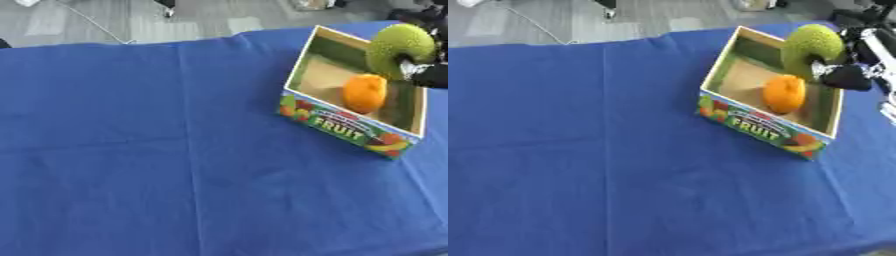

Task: Pick up the objects with one hand, pass them to the other hand, and then place them into the box on the other side of the table.

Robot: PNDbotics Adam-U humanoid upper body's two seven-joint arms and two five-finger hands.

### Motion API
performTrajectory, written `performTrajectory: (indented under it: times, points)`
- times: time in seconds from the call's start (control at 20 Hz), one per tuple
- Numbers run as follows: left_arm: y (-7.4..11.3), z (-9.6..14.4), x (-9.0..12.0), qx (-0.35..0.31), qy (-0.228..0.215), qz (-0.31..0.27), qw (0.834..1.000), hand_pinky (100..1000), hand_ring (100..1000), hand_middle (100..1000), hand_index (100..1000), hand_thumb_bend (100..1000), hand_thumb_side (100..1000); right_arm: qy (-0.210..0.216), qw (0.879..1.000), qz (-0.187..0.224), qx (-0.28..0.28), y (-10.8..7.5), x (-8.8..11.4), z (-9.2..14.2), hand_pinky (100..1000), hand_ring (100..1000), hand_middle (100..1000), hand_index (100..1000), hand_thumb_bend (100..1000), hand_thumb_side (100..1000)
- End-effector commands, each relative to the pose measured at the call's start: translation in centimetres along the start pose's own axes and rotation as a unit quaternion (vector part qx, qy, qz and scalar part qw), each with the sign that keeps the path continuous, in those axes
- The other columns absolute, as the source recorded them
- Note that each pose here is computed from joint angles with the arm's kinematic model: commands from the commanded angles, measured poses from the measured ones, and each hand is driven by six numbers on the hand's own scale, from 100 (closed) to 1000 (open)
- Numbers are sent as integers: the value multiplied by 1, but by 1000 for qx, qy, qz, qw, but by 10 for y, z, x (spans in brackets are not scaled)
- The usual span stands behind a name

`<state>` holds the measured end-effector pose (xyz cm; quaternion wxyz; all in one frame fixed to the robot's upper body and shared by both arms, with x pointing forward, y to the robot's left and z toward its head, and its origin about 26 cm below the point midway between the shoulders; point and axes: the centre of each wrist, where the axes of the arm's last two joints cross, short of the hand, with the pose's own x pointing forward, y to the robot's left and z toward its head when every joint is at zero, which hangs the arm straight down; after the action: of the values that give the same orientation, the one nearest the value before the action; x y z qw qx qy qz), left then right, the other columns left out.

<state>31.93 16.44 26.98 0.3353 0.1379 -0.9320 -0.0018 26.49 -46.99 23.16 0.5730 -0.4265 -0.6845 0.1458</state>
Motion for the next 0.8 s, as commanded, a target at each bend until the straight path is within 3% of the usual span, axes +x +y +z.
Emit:
performTrajectory:
  times: [0.05, 0.25, 0.35, 0.45, 0.7, 0.8]
  points:
    - [5, -6, 13, 2, -25, 6, 1000, 725, 732, 670, 773, 681, 575, -2, 1000, 6, -10, -6, -2, -4, 589, 527, 496, 614, 100, 131]
    - [5, -6, 15, 4, -28, 9, 1000, 724, 732, 669, 773, 678, 575, 1, 1000, -2, -16, -8, -11, -4, 630, 581, 553, 670, 100, 170]
    - [4, -6, 16, 4, -29, 10, 1000, 724, 733, 670, 773, 678, 575, -1, 1000, -1, -11, -6, -13, -3, 668, 642, 614, 727, 100, 277]
    - [4, -7, 17, 3, -31, 10, 999, 725, 733, 670, 773, 677, 573, -6, 1000, 6, 8, -4, -15, -2, 727, 753, 736, 828, 100, 433]
    - [5, -7, 18, 4, -36, 2, 999, 726, 735, 671, 774, 676, 570, -29, 998, 33, 46, -4, -15, 0, 774, 877, 900, 951, 101, 612]
    - [5, -6, 18, 3, -36, 0, 999, 725, 735, 671, 775, 677, 570, -39, 997, 36, 54, -5, -14, 0, 786, 901, 928, 979, 163, 671]
